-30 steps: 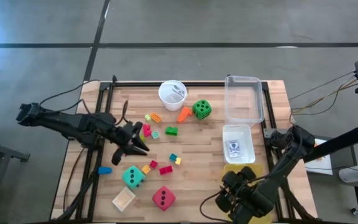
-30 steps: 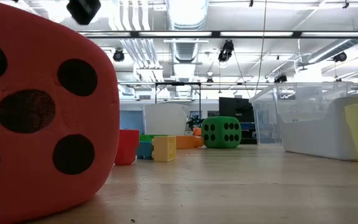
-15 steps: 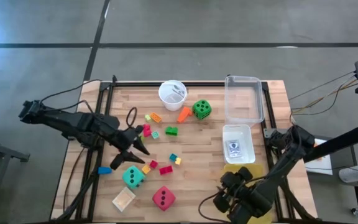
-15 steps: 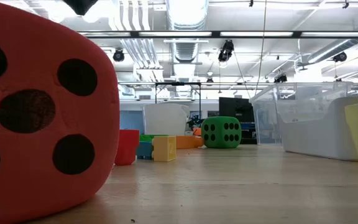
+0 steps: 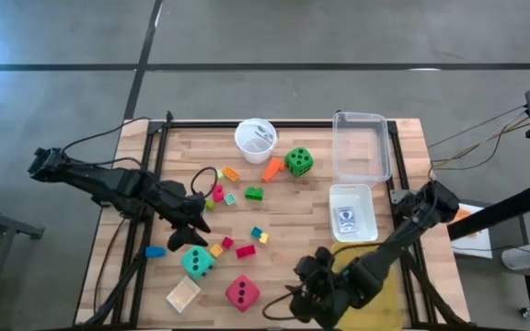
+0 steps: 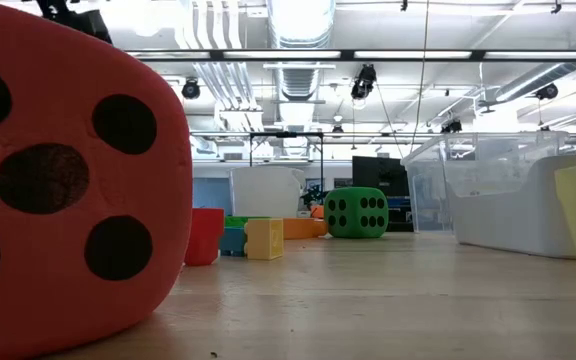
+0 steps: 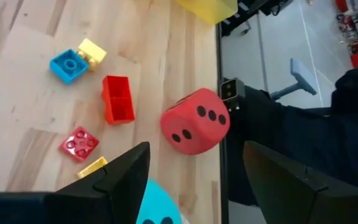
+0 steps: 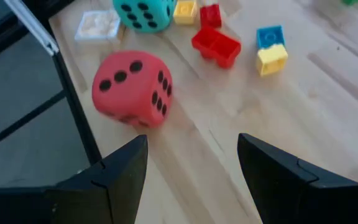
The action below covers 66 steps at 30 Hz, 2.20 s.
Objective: Pick & Place Toys
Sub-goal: Put the red dice into the transparent bin
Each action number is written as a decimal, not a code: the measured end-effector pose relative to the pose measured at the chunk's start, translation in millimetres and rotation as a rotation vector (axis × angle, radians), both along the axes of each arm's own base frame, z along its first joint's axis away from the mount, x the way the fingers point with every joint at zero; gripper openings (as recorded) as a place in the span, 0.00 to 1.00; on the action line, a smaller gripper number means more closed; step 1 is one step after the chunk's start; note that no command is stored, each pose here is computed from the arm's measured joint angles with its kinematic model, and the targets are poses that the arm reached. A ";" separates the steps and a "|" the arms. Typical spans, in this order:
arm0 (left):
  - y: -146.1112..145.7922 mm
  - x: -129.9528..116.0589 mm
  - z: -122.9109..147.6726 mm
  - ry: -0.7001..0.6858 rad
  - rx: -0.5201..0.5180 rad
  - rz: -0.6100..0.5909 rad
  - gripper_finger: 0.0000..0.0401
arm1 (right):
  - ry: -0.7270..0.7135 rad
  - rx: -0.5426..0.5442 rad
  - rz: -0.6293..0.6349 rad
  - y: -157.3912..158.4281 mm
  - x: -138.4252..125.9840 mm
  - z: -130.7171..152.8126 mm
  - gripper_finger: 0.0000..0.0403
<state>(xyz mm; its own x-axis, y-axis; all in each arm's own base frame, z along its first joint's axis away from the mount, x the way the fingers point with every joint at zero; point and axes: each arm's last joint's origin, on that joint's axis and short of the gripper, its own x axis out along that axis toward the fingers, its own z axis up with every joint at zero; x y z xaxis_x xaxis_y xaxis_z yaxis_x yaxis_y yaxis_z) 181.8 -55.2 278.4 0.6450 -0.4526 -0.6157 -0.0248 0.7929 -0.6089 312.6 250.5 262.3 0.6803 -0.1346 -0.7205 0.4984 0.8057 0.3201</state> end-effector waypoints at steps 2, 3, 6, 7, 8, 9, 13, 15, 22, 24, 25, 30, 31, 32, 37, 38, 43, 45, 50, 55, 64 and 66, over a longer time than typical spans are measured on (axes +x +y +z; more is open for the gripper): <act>0.3 -1.2 -0.2 0.006 0.002 0.000 0.66 | -0.003 0.007 -0.012 -5.2 5.0 0.3 0.61; 0.6 -2.2 0.1 0.008 0.002 0.000 0.66 | -0.001 0.022 -0.014 -7.4 7.6 0.5 0.61; 1.5 -5.1 2.2 -0.002 0.003 0.003 0.66 | -0.009 0.071 -0.025 -12.8 15.4 1.5 0.61; 1.9 -6.1 3.0 -0.006 0.005 0.009 0.66 | -0.016 0.082 -0.035 -14.2 17.2 1.9 0.61; 2.4 -7.1 3.7 -0.011 0.009 0.015 0.66 | -0.021 0.088 -0.043 -15.9 19.0 2.2 0.61; 2.8 -8.6 4.8 -0.016 0.008 0.016 0.66 | -0.026 0.088 -0.043 -16.9 20.4 2.6 0.61; 4.3 -13.9 7.3 -0.024 0.011 0.020 0.66 | -0.054 0.096 -0.031 -17.1 24.1 4.7 0.61; 4.9 -16.0 9.1 -0.036 0.008 0.020 0.66 | -0.069 0.089 -0.009 -15.8 25.2 6.0 0.61; 6.0 -20.3 12.1 -0.057 0.003 0.020 0.66 | -0.083 0.072 0.020 -15.7 27.2 7.3 0.61; 6.1 -20.8 12.1 -0.059 0.007 0.017 0.66 | -0.084 0.072 0.020 -15.7 27.2 7.4 0.61; 6.2 -20.8 12.1 -0.061 0.012 0.015 0.66 | -0.083 0.063 0.029 -15.6 27.2 7.4 0.61; 6.3 -21.1 12.0 -0.066 0.024 0.007 0.66 | -0.101 -0.001 0.112 -13.2 28.7 9.6 0.61; 6.3 -21.1 12.0 -0.066 0.024 0.007 0.66 | -0.109 -0.005 0.122 -12.8 29.3 10.3 0.61; 6.3 -21.1 12.0 -0.066 0.024 0.006 0.66 | -0.119 -0.008 0.131 -12.2 30.1 11.1 0.61; 6.3 -21.1 12.0 -0.067 0.026 0.005 0.66 | -0.128 -0.016 0.145 -13.4 32.2 12.1 0.61; 6.3 -21.1 12.0 -0.067 0.026 0.005 0.66 | -0.127 -0.011 0.145 -13.3 32.2 12.0 0.62; 6.3 -21.1 12.0 -0.067 0.026 0.005 0.66 | -0.110 0.037 0.149 -14.5 33.2 11.2 0.79; 6.3 -21.1 12.0 -0.067 0.026 0.005 0.66 | -0.110 0.041 0.143 -14.6 33.2 11.2 0.89; 6.3 -21.1 12.0 -0.067 0.026 0.005 0.66 | -0.108 0.043 0.134 -16.5 34.3 10.7 0.97; 6.3 -21.1 12.0 -0.069 0.028 0.003 0.66 | -0.083 0.099 0.134 -19.2 36.0 8.9 0.92; 7.6 -22.1 13.0 -0.092 0.063 0.011 0.66 | 0.009 0.306 0.063 -28.0 69.1 -29.5 0.91; 8.8 -23.8 13.3 -0.093 0.078 0.031 0.66 | 0.009 0.313 0.053 -32.0 76.4 -33.5 0.91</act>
